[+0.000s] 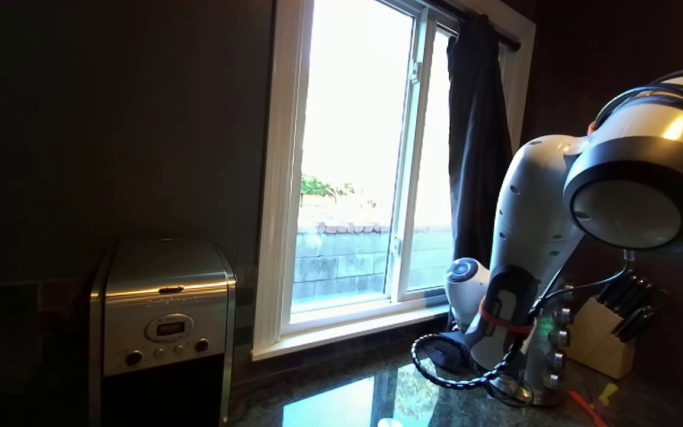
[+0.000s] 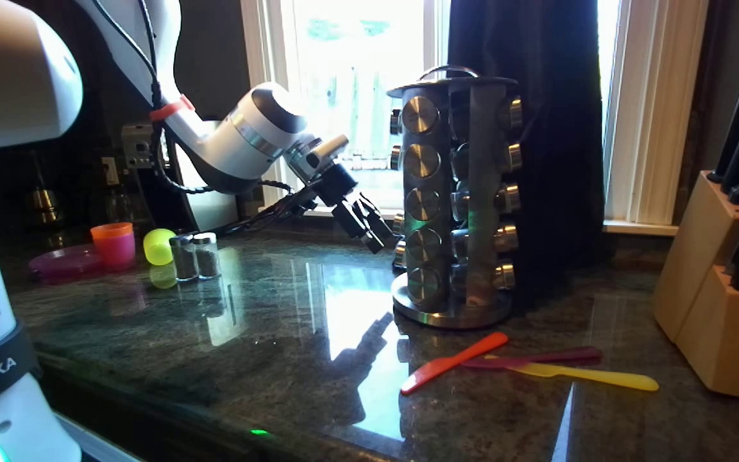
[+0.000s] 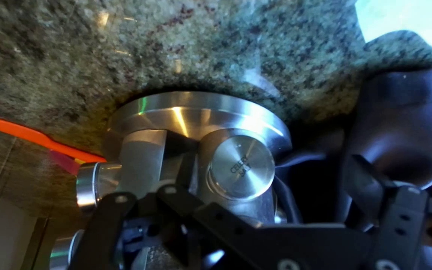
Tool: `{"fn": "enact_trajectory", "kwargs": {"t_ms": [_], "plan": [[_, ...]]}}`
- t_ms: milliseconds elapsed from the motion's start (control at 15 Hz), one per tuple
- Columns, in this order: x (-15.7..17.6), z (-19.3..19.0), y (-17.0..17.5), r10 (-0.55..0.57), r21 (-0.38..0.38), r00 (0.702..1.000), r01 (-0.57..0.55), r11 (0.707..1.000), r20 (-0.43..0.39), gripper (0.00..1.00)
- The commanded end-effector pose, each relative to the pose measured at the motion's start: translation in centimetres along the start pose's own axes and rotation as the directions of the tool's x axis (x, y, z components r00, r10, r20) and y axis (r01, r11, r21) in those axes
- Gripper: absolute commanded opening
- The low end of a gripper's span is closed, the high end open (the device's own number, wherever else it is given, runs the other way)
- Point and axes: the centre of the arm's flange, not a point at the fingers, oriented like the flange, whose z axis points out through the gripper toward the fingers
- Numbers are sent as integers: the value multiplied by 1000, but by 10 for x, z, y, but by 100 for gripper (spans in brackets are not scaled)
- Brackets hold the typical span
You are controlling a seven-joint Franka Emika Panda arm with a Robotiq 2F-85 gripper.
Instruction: Remove one bottle from the rack
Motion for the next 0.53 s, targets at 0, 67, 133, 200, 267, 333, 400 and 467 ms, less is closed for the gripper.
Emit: {"fn": "enact_trajectory", "kwargs": {"t_ms": [0, 67, 133, 200, 267, 333, 400, 467], "plan": [[5, 9, -2, 4, -22, 1000, -4, 1000, -1, 100], [6, 11, -2, 2, -28, 1000, -1, 1000, 2, 100], [7, 13, -2, 0, -33, 1000, 0, 999, 2, 100], [8, 15, -1, -2, -37, 1000, 3, 999, 3, 100], [9, 18, -1, -5, -41, 1000, 5, 999, 1, 100], [9, 20, 0, -9, -48, 1000, 9, 999, 3, 100], [10, 22, 0, -12, -53, 1000, 12, 999, -1, 100], [11, 24, 1, -16, -57, 1000, 16, 998, -3, 100]]}}
